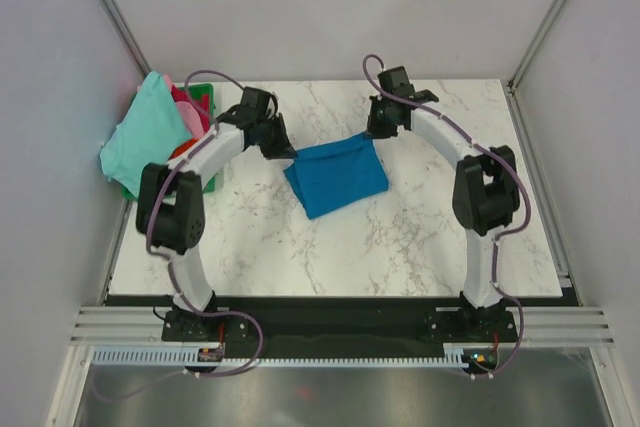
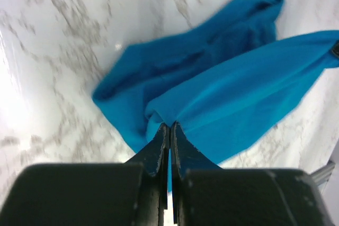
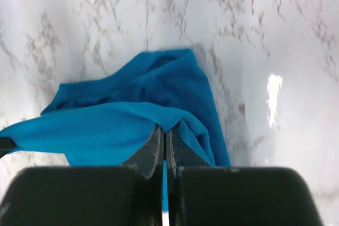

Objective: Fold and stack the t-shirts

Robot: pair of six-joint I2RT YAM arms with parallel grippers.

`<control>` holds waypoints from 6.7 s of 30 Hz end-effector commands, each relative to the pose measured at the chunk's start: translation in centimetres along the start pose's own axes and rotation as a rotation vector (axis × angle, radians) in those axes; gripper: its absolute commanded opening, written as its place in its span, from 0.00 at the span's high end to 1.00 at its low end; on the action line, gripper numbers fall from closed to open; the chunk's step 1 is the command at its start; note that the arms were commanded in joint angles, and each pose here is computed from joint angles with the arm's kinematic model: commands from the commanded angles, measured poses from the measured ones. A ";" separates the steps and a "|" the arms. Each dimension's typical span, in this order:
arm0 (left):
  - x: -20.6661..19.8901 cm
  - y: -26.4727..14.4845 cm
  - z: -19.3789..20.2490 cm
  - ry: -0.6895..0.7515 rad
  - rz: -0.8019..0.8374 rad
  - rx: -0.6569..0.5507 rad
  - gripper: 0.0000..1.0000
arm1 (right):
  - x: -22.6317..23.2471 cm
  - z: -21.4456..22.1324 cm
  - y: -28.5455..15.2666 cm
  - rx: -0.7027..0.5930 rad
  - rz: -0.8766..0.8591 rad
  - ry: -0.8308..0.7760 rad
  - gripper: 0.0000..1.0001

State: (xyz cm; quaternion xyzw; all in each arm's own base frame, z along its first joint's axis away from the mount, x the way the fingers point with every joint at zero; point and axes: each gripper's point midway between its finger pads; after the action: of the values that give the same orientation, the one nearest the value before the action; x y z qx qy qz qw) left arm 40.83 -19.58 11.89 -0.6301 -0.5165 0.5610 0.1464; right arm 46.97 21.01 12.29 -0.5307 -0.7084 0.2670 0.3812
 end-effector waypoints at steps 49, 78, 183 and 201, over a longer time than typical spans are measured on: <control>9.7 -3.4 -2.3 -0.139 -0.206 -0.054 0.05 | -1.7 1.2 -0.5 -0.113 -0.280 0.011 0.20; 0.9 8.4 -9.7 0.200 0.029 0.028 0.33 | 2.8 14.1 5.3 0.104 -0.300 -0.071 0.33; 6.9 -22.6 8.3 0.115 0.042 -0.479 0.00 | -43.1 -24.3 -7.6 -0.876 1.069 -0.050 0.02; 7.2 -24.1 8.0 0.098 0.055 -0.552 0.00 | -25.7 -15.7 2.2 -0.807 -0.182 0.428 0.23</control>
State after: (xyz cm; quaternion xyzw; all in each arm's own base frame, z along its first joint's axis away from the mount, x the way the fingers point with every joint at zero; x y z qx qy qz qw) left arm 20.88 -6.57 22.69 -0.6777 -0.6283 0.3820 0.0019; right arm 65.95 -6.43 20.06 -0.7065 -0.6773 -0.1233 0.1641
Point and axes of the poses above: each gripper's point midway between its finger pads, its own y axis out along the fingers, its own x axis along the line the jaws close on, z = x × y, and after that the axes turned 9 degrees about -y, right-handed
